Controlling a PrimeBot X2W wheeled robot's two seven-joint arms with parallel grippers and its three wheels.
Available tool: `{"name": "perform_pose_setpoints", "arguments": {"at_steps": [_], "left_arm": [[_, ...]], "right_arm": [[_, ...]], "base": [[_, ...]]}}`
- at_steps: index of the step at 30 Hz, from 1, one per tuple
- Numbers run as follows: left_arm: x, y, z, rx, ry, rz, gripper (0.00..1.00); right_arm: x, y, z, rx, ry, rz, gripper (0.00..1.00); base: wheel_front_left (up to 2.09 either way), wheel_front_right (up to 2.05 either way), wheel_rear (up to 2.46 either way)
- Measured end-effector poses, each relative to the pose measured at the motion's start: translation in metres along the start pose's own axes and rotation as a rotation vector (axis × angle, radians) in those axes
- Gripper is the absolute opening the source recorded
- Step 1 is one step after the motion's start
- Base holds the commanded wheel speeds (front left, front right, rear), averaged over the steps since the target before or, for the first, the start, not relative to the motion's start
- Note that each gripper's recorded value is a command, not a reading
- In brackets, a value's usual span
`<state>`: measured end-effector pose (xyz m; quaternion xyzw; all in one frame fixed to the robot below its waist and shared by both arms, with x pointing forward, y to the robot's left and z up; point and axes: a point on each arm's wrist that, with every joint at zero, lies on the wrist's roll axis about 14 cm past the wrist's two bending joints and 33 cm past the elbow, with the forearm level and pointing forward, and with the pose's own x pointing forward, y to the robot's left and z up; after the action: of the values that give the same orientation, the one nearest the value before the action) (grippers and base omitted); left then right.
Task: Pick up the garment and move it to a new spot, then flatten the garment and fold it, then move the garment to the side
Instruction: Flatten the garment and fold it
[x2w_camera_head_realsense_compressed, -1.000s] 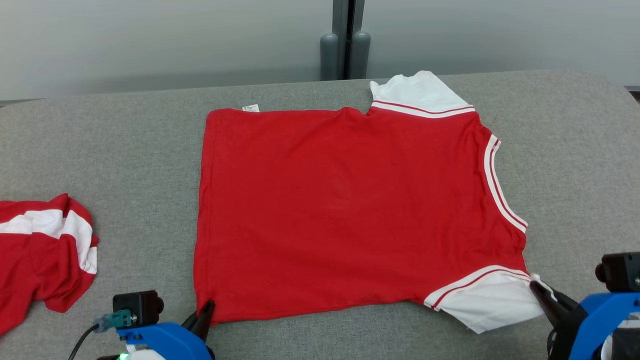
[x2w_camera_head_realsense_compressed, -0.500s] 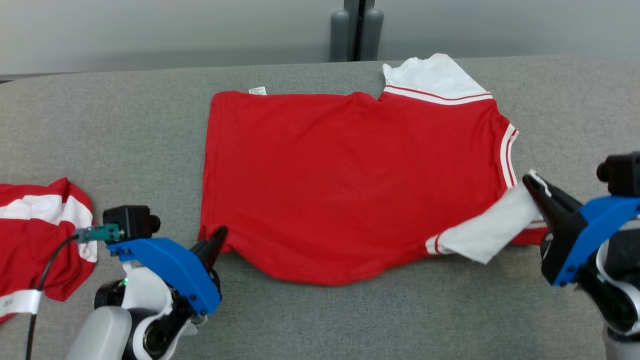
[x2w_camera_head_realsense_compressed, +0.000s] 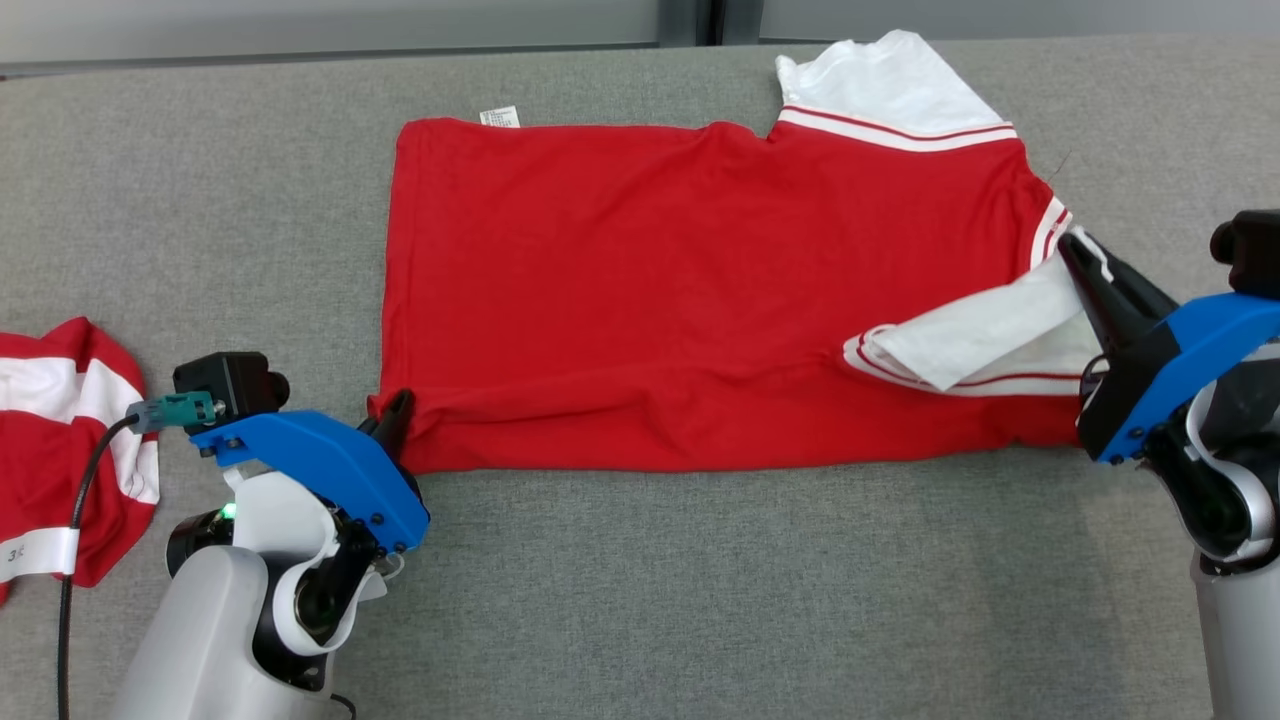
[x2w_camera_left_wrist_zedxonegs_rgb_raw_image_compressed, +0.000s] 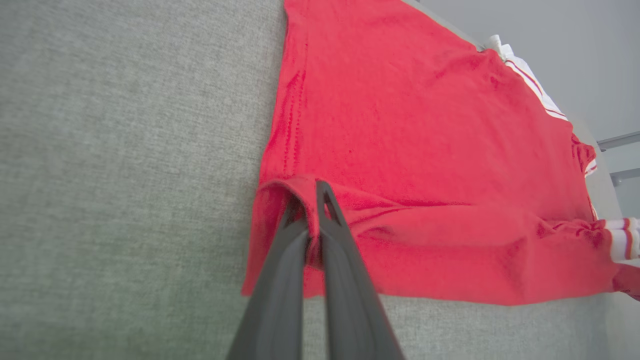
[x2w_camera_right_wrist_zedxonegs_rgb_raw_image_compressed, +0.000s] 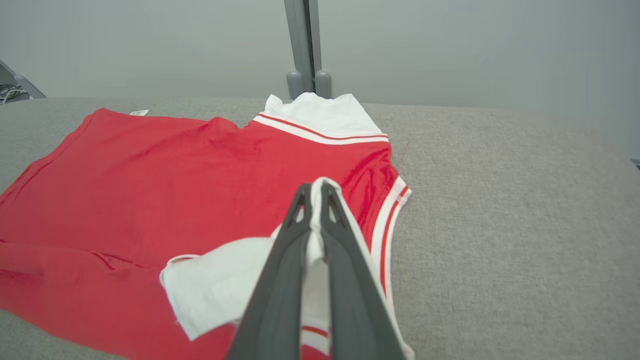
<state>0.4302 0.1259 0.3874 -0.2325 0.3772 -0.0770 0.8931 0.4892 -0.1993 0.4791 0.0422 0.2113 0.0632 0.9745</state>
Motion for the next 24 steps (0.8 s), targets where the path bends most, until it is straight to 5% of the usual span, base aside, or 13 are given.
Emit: {"name": "perform_pose_setpoints", "arguments": {"at_steps": [9, 10, 11, 12, 13, 24], "left_arm": [[0.011, 0.003, -0.002, -0.001, 0.001, 0.015, 0.00], [0.012, 0.003, -0.002, -0.006, -0.002, 0.015, 0.15], [0.012, 0.003, -0.001, -0.010, -0.010, 0.015, 0.58], [0.012, 0.003, 0.000, -0.011, -0.013, 0.015, 0.91], [0.012, 0.004, 0.001, -0.012, -0.017, 0.018, 1.00], [-0.014, 0.018, 0.025, 0.105, -0.176, 0.084, 1.00]], "right_arm": [[0.021, 0.001, 0.009, -0.032, -0.075, 0.002, 0.00], [0.022, 0.001, 0.009, -0.030, -0.078, 0.002, 0.00], [0.024, 0.001, 0.010, -0.031, -0.087, 0.004, 0.96], [0.025, 0.002, 0.014, -0.030, -0.113, 0.005, 1.00], [0.026, 0.002, 0.019, -0.028, -0.137, 0.006, 1.00], [0.017, 0.012, 0.012, 0.040, -0.156, 0.022, 1.00]], "base": [[0.00, 0.00, 0.00], [0.00, 0.00, 0.00], [0.00, 0.00, 0.00], [0.00, 0.00, 0.00], [0.00, 0.00, 0.00], [0.00, 0.00, 0.00]]}}
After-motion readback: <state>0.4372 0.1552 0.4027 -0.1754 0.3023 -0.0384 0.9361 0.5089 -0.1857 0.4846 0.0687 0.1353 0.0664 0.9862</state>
